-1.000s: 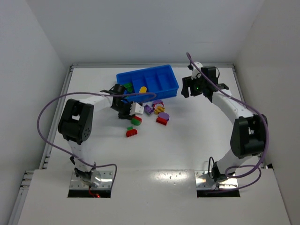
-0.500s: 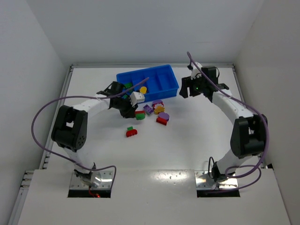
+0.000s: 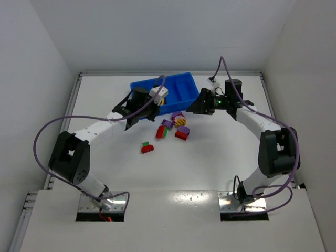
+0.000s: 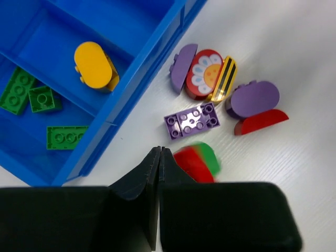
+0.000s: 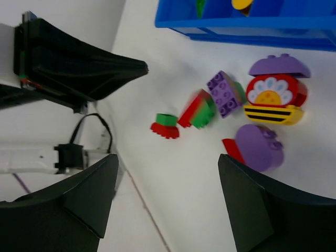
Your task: Sort the legos into containers by color
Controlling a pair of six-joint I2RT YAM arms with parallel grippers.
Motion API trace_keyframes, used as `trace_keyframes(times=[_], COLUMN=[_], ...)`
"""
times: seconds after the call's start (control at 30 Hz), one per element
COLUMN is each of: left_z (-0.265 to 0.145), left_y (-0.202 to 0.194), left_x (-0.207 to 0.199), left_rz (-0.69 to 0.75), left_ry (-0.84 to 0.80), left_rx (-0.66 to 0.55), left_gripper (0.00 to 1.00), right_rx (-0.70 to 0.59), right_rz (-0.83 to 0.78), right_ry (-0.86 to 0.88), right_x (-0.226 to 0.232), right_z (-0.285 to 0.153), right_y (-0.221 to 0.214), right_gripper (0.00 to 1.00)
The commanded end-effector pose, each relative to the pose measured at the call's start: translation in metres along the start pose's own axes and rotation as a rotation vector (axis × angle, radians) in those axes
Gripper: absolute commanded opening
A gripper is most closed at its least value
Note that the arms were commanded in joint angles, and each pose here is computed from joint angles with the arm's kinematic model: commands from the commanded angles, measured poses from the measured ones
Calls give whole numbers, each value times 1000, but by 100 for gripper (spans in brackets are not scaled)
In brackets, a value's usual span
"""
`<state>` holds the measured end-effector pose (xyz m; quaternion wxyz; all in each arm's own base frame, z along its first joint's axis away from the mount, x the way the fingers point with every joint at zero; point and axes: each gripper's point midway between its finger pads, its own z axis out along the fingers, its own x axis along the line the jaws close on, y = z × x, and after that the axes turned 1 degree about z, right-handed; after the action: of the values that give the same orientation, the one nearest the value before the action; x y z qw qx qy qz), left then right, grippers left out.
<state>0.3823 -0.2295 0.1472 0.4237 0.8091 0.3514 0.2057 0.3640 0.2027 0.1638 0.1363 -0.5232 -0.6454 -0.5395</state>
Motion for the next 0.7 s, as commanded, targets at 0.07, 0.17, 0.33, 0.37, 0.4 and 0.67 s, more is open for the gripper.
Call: trace_keyframes(times=[0.07,0.17,0.33,0.37,0.4,0.67], left_z=[-10,-12,-17,-22,-26,-45], left_y=[24,21,-12,-19,-27,-96], left_x=[-2,-11,-22,-23,-28,-48], left_rz=[-40,-25,38,52,67,215], left_ry=[90,62,-37,-43,-69,-260], left_rx=[-74,-68,29,63,77,266], left_gripper=[8,15,54,58,62,78], right_rx=[-29,-1,19,8,16,20], right_rz=[56,53,-54,-75,-74,-178], right_ry=[142,136,64,42,20,-47], right_x=[31,26,13,11,7,-1], right_z=[4,6,4,2,2,-13], right_y=[20,17,11,13,10,4], right_gripper=[78,78,78,78,78,78])
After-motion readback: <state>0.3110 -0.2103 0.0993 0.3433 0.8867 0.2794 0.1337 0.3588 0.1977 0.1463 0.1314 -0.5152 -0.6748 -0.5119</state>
